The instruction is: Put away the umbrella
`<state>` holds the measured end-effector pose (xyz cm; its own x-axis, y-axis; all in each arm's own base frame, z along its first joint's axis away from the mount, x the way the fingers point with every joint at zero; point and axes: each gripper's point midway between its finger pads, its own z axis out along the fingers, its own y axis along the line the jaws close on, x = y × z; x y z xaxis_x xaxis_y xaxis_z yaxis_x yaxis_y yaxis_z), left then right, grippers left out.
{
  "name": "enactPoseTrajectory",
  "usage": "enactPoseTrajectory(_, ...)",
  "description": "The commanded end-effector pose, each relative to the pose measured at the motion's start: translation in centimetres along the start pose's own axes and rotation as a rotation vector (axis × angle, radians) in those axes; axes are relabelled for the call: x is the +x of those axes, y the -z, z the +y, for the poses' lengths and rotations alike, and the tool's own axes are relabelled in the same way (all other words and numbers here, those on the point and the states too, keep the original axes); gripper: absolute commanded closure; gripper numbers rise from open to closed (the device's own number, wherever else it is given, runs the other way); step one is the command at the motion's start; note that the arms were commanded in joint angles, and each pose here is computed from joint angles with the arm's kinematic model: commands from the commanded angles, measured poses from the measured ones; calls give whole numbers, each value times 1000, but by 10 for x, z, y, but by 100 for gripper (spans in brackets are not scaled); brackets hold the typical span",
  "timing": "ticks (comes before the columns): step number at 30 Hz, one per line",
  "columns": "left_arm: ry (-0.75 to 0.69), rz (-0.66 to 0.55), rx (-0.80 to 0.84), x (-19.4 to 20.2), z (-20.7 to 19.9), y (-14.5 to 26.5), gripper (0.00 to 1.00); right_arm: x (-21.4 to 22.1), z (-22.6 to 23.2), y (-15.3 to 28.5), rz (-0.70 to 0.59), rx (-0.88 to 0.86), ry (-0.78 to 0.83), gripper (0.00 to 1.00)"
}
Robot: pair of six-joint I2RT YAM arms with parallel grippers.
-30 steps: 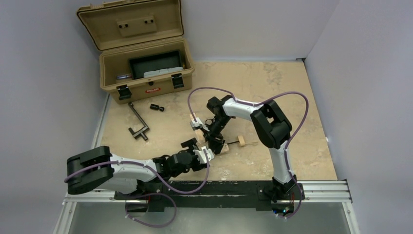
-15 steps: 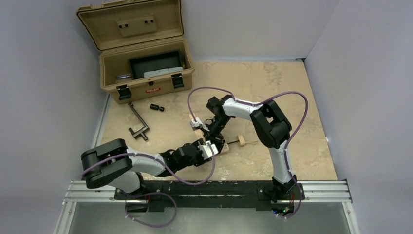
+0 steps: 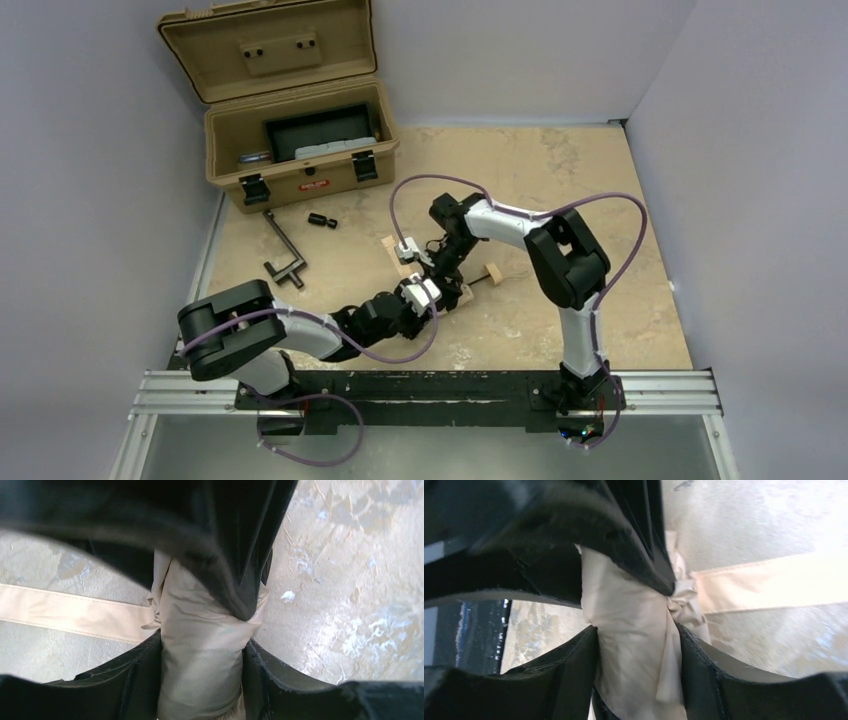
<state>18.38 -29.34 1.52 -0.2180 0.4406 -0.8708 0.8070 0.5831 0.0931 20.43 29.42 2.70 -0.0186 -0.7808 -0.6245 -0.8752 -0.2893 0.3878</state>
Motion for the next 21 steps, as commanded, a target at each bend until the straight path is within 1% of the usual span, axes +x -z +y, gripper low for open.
enactPoseTrajectory(1,281,314,37,100,-18,31,100,-14,-38,41,-37,195,90,44)
enactPoseTrajectory(4,367,324,28,108,-17,33,100,-29,-42,74,-115,252,129,40)
enactPoseTrajectory(10,514,355,46,119,-20,35,100,-52,-33,120,-217,338,272,39)
enactPoseTrajectory(12,581,369,54,122,-21,36,100,-59,-24,136,-265,368,365,38)
enactPoseTrajectory(13,613,374,64,123,-22,37,100,-66,-15,143,-316,371,451,36)
enactPoseTrajectory(14,637,384,67,125,-22,38,100,-66,-4,145,-343,368,544,30)
enactPoseTrajectory(15,662,396,75,126,-23,39,100,-64,6,144,-357,363,630,18)
enactPoseTrajectory(16,686,417,84,128,-25,40,100,-56,12,138,-333,354,690,8)
enactPoseTrajectory(17,718,437,88,129,-24,40,100,-47,17,129,-305,330,737,2)
enactPoseTrajectory(19,790,466,105,130,-24,41,100,-30,25,108,-230,247,838,1)
enactPoseTrajectory(21,866,484,118,131,-23,41,100,-21,26,96,-196,197,879,1)
